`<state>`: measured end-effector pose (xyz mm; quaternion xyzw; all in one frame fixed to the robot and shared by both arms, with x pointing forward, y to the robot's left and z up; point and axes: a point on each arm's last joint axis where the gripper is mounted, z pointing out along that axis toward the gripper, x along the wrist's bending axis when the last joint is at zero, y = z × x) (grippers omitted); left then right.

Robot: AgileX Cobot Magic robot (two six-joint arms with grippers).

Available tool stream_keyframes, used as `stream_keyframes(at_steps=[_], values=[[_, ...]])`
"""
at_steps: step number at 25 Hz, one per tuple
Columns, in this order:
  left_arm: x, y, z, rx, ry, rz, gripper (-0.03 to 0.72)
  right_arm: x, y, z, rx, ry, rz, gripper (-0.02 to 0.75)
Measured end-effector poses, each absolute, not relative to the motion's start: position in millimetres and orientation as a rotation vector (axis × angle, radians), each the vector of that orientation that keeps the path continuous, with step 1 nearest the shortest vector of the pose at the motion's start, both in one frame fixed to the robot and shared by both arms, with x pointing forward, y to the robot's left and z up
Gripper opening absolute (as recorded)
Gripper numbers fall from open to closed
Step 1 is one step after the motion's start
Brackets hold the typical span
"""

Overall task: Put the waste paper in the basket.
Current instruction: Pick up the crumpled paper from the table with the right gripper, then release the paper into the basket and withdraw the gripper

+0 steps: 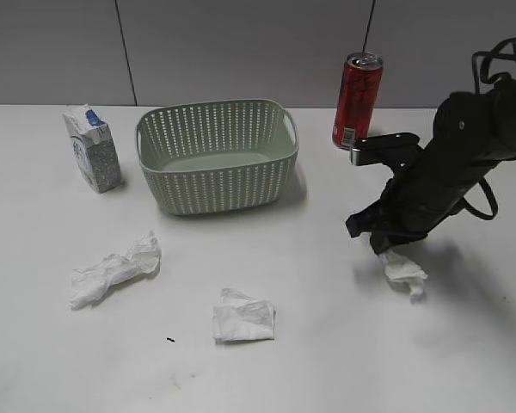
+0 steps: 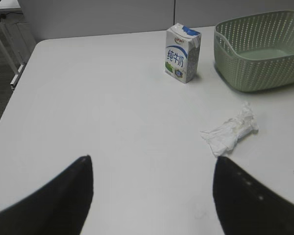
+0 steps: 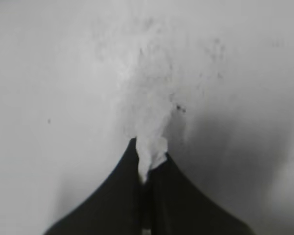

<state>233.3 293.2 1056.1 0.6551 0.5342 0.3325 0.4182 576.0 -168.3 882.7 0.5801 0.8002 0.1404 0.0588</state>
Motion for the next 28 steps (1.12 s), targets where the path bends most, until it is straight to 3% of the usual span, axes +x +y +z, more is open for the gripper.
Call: stream_keyframes(at_steps=[3, 7, 13, 16, 22, 28], values=[[233, 293, 1056, 1.643, 1.34, 0.834, 0.559, 575, -166, 907, 1.722, 2.426, 0.464, -0.007], [233, 293, 1056, 1.643, 1.34, 0.834, 0.558, 579, -148, 969, 1.519, 2.382, 0.673, -0.007], [233, 293, 1056, 1.643, 1.34, 0.834, 0.558, 593, -100, 1046, 1.218, 2.22, 1.026, -0.007], [233, 293, 1056, 1.643, 1.34, 0.834, 0.558, 602, -78, 1068, 1.112, 2.06, 1.226, -0.007], [233, 293, 1056, 1.643, 1.34, 0.834, 0.554, 617, -39, 1056, 0.948, 1.778, 1.478, -0.007], [233, 293, 1056, 1.643, 1.34, 0.834, 0.523, 634, -19, 987, 0.935, 1.761, 1.472, -0.007]])
